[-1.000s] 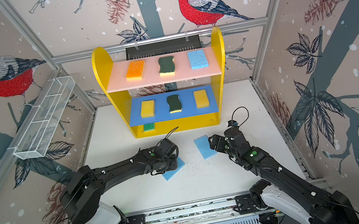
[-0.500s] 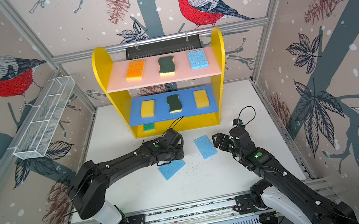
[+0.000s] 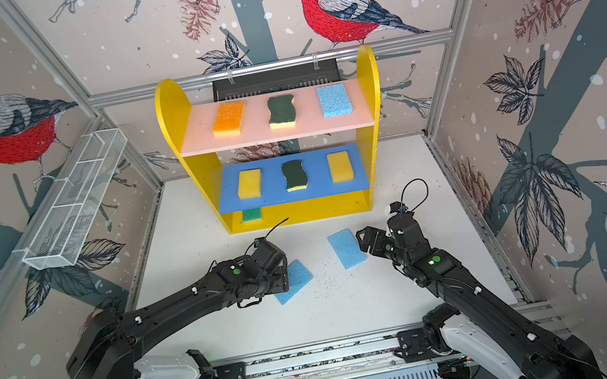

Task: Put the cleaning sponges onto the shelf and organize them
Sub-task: 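Align the left gripper with the blue sponge's short end and close on it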

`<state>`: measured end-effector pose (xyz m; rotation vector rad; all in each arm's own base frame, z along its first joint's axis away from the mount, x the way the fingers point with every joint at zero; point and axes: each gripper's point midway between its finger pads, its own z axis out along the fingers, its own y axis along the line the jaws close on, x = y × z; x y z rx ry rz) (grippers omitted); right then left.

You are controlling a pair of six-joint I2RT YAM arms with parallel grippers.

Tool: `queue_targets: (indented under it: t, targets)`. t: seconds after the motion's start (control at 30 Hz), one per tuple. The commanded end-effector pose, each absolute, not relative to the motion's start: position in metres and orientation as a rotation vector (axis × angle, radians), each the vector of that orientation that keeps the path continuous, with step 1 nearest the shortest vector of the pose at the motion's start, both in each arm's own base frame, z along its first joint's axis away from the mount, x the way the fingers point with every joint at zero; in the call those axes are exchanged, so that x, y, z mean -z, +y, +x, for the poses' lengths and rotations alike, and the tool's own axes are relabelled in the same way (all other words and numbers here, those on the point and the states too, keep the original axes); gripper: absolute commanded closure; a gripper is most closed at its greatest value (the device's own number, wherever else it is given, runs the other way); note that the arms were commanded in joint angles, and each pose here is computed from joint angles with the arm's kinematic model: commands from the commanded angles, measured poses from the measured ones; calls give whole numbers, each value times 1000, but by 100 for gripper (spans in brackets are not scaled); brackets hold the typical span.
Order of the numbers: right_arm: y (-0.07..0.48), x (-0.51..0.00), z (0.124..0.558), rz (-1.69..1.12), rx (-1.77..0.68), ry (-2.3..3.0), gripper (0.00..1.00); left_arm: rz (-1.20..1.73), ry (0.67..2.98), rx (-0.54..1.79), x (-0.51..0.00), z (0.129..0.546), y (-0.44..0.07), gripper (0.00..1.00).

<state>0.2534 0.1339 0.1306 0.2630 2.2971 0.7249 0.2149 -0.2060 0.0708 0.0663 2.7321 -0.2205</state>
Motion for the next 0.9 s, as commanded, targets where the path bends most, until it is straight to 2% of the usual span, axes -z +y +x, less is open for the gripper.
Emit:
queue_targets:
  t: [0.0,0.27,0.5,0.87]
  targets:
    - [141,-139,256,218,-768,2271,13,62,2658,291,-79,226,-211,20]
    - [140,-142,253,230,-771,2272,13,81,2631,451,-66,233,-207,18]
    - [140,-146,253,244,-784,2260,13,188,2584,568,-66,233,-225,17]
    - [140,-147,250,244,-794,2266,13,169,2625,565,-47,227,-219,16]
